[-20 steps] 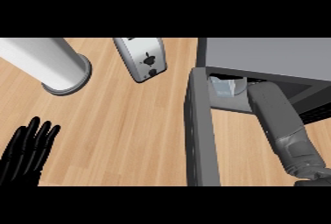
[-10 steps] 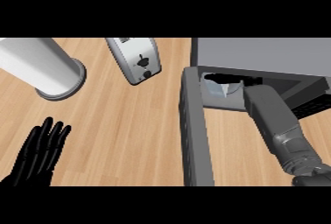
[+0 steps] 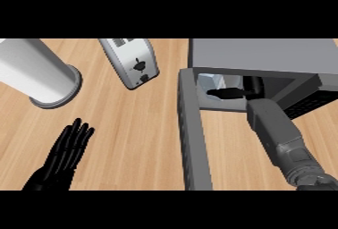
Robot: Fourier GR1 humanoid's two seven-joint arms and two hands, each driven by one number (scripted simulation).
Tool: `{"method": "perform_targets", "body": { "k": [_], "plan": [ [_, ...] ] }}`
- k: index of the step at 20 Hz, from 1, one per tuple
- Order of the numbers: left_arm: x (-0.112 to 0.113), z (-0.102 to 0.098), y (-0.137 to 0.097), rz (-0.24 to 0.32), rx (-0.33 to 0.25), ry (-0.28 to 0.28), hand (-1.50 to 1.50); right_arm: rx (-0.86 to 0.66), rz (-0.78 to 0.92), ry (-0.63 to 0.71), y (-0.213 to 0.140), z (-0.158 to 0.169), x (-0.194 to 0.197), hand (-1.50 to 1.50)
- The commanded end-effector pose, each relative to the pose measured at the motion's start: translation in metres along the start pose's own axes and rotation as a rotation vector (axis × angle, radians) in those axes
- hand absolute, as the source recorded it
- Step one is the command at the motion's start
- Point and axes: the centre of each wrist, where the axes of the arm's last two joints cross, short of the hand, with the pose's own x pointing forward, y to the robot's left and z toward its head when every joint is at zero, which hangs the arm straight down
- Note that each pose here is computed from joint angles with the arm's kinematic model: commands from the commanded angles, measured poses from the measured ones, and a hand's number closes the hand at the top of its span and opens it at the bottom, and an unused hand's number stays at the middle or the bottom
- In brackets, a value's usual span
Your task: Pick up the milk, place it into the microwave and close the microwave
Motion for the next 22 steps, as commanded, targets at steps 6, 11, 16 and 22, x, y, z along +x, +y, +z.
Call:
{"method": "perform_targets", "body": {
  "k": [6, 11, 16, 22],
  "plan": [
    [-0.021, -0.026, 0.013, -0.021, -0.174, 0.077, 1.50, 0.054, -0.143, -0.011, 0.025, 0.051, -0.036, -1.50],
    [-0.037, -0.032, -0.009, -0.075, -0.272, 0.078, 1.50, 0.075, -0.117, -0.032, -0.010, 0.066, -0.047, -1.50],
    [-0.041, -0.059, -0.028, -0.062, -0.271, 0.121, 1.50, 0.114, -0.160, -0.010, -0.005, 0.091, -0.054, -1.50],
    [-0.071, -0.061, -0.062, -0.160, -0.428, 0.192, 1.50, 0.111, -0.126, -0.041, -0.036, 0.116, -0.055, -1.50]
  ]
}}
